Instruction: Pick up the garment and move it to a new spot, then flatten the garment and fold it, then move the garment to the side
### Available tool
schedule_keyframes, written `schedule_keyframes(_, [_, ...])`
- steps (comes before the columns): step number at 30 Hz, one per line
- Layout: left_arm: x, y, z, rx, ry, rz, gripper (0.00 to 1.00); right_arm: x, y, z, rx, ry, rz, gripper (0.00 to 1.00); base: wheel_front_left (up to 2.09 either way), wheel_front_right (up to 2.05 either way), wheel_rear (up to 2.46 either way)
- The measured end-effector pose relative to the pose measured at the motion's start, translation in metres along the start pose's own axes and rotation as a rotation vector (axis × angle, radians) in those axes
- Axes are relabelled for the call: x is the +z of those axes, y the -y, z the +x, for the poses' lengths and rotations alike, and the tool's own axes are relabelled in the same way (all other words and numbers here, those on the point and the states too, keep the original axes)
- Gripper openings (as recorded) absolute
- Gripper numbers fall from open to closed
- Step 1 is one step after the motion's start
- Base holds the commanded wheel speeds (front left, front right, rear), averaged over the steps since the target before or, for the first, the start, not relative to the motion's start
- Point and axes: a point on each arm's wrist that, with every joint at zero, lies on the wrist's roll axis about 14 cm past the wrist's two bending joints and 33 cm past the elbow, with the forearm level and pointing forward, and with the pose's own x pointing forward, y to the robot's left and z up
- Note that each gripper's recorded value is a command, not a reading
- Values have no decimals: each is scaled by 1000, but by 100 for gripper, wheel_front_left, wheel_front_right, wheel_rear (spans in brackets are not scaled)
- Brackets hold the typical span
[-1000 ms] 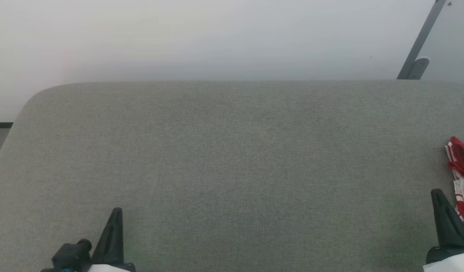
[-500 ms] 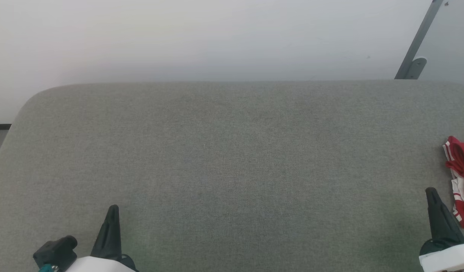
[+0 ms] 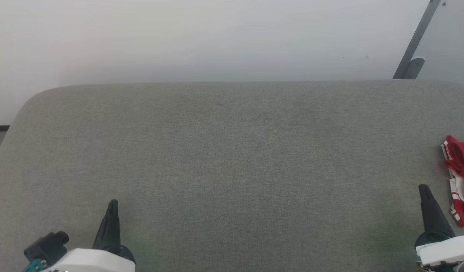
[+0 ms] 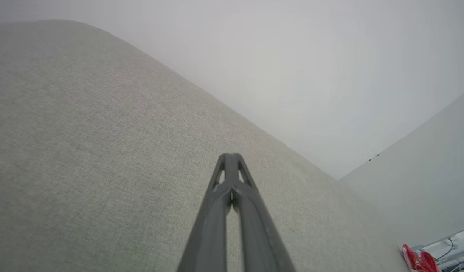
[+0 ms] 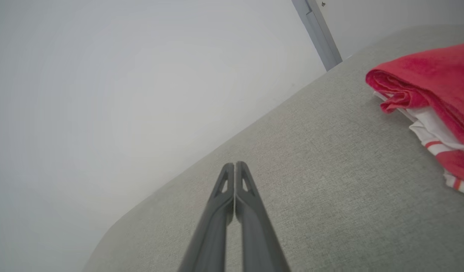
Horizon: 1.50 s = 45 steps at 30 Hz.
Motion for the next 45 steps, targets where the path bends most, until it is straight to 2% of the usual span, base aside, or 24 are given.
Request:
schedule_keyframes(19, [1,7,11,-5,-16,-280,0,-10,-4,5,-26,-20,251,0,0,0,0])
schedule_keyframes(45, [2,20,23,-35,-44,-559,0,-17,-12,12,-29,-26,515,0,0,0,0])
